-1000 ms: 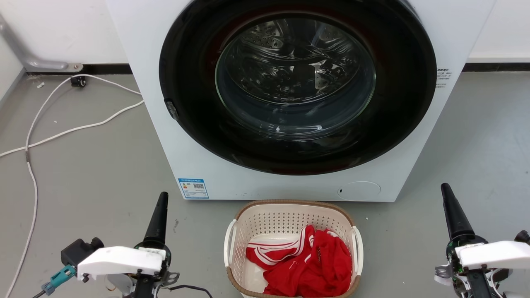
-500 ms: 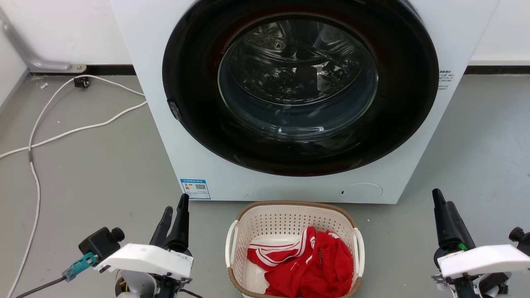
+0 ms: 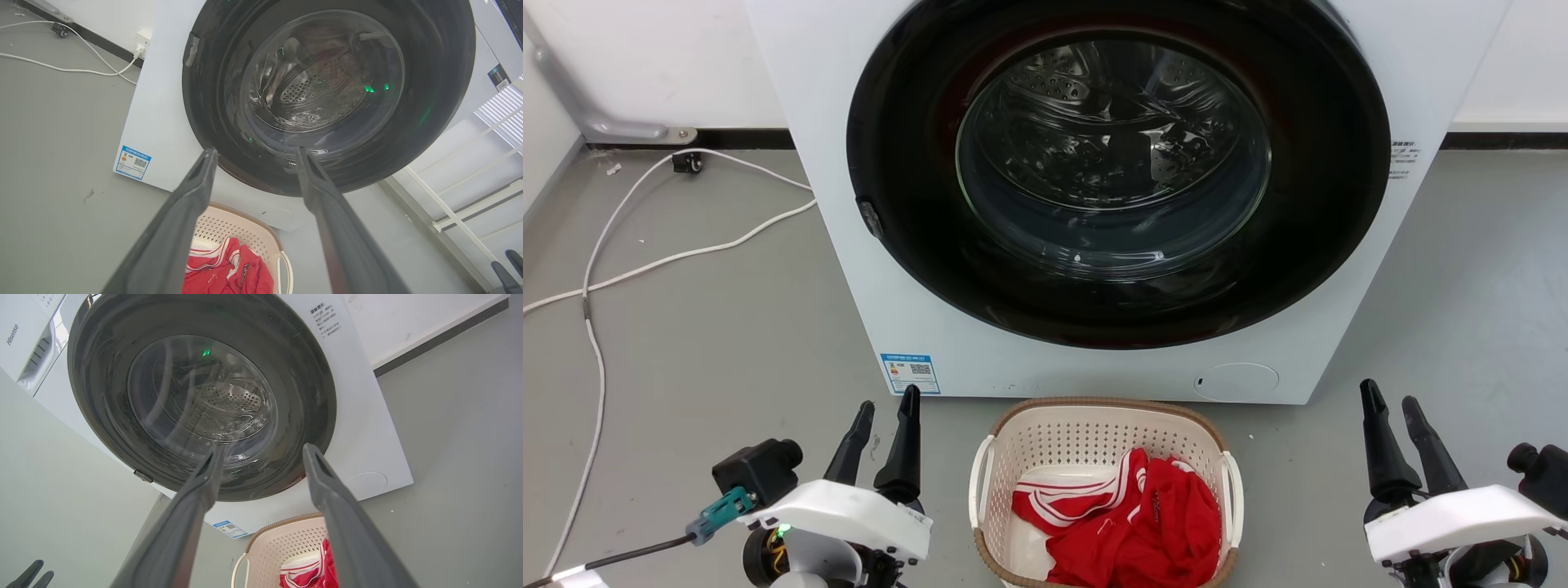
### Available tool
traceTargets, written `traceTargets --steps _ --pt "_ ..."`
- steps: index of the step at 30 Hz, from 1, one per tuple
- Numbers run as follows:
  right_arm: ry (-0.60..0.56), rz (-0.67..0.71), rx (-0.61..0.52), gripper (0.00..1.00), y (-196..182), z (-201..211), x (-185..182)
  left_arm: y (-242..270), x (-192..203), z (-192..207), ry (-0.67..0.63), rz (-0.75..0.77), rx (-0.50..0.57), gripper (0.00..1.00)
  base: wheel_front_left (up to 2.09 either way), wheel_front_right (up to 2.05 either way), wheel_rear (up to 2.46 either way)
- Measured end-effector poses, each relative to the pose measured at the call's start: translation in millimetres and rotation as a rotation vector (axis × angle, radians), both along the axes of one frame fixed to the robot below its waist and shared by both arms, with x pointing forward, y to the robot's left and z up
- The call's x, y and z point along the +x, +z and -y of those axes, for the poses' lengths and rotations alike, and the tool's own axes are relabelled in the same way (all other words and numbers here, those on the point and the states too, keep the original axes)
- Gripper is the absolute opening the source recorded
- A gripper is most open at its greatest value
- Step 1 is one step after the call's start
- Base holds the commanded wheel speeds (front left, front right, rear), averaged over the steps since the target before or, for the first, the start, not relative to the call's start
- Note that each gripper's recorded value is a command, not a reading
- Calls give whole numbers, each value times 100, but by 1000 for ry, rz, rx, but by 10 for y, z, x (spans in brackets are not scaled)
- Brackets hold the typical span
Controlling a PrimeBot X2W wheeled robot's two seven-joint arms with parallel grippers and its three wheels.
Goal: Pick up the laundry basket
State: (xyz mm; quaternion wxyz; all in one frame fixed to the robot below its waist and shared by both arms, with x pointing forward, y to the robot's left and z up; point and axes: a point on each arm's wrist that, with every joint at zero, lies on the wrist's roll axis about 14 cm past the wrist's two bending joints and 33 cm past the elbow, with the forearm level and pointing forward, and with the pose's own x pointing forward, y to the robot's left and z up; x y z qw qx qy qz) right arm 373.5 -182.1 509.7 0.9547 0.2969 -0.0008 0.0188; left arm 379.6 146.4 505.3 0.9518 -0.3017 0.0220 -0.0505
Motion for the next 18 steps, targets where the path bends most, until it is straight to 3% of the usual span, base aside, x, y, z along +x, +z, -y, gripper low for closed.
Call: traceTargets --steps 18 --pt "34 18 -240 100 39 -87 -63 19 -35 84 -23 48 217 100 0 0 0"
